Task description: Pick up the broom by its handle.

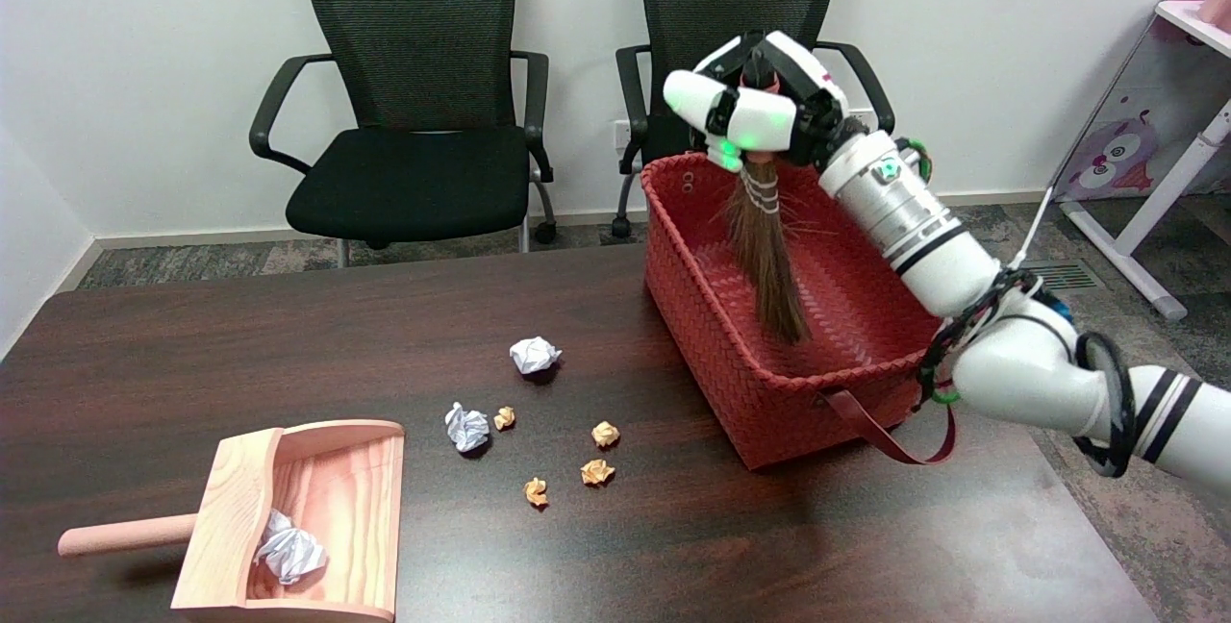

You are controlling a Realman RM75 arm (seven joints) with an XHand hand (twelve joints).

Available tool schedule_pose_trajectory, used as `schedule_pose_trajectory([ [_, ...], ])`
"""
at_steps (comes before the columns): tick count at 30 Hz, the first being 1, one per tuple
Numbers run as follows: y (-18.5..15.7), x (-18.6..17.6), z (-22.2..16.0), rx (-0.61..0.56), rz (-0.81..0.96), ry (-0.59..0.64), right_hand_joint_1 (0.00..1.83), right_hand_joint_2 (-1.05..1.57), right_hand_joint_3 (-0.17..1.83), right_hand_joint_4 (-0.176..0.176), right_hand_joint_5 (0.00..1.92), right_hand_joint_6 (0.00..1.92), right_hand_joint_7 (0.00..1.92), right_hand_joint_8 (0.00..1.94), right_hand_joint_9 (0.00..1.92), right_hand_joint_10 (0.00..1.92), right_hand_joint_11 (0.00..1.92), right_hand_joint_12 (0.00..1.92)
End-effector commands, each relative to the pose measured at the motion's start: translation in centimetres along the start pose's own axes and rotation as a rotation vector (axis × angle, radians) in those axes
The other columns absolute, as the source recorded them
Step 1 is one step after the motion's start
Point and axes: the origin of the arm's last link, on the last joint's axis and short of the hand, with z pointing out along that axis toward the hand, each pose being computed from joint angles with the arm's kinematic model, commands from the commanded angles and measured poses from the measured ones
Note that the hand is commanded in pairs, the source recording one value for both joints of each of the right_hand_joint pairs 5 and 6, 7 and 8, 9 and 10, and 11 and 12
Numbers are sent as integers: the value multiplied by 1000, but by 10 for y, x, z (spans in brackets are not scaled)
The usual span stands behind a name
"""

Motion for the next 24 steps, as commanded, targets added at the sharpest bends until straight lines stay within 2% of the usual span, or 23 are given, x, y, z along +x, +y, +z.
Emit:
schedule_pose_trajectory([
  [1, -53, 17, 27, 16, 47, 3, 1009, 1446, 1126, 176, 1920, 1920, 1920, 1920, 1920, 1920, 1920, 1920],
  [9, -76, -2, 35, 52, 97, -62, 992, 1460, 1281, 176, 1920, 1920, 1920, 1920, 1920, 1920, 1920, 1920],
  [19, -125, -14, 38, 204, 114, -99, 985, 1463, 1339, 176, 1920, 1920, 1920, 1920, 1920, 1920, 1920, 1920],
  [24, -133, -31, 39, 220, 132, -154, 985, 1453, 1363, 176, 1920, 1920, 1920, 1920, 1920, 1920, 1920, 1920],
])
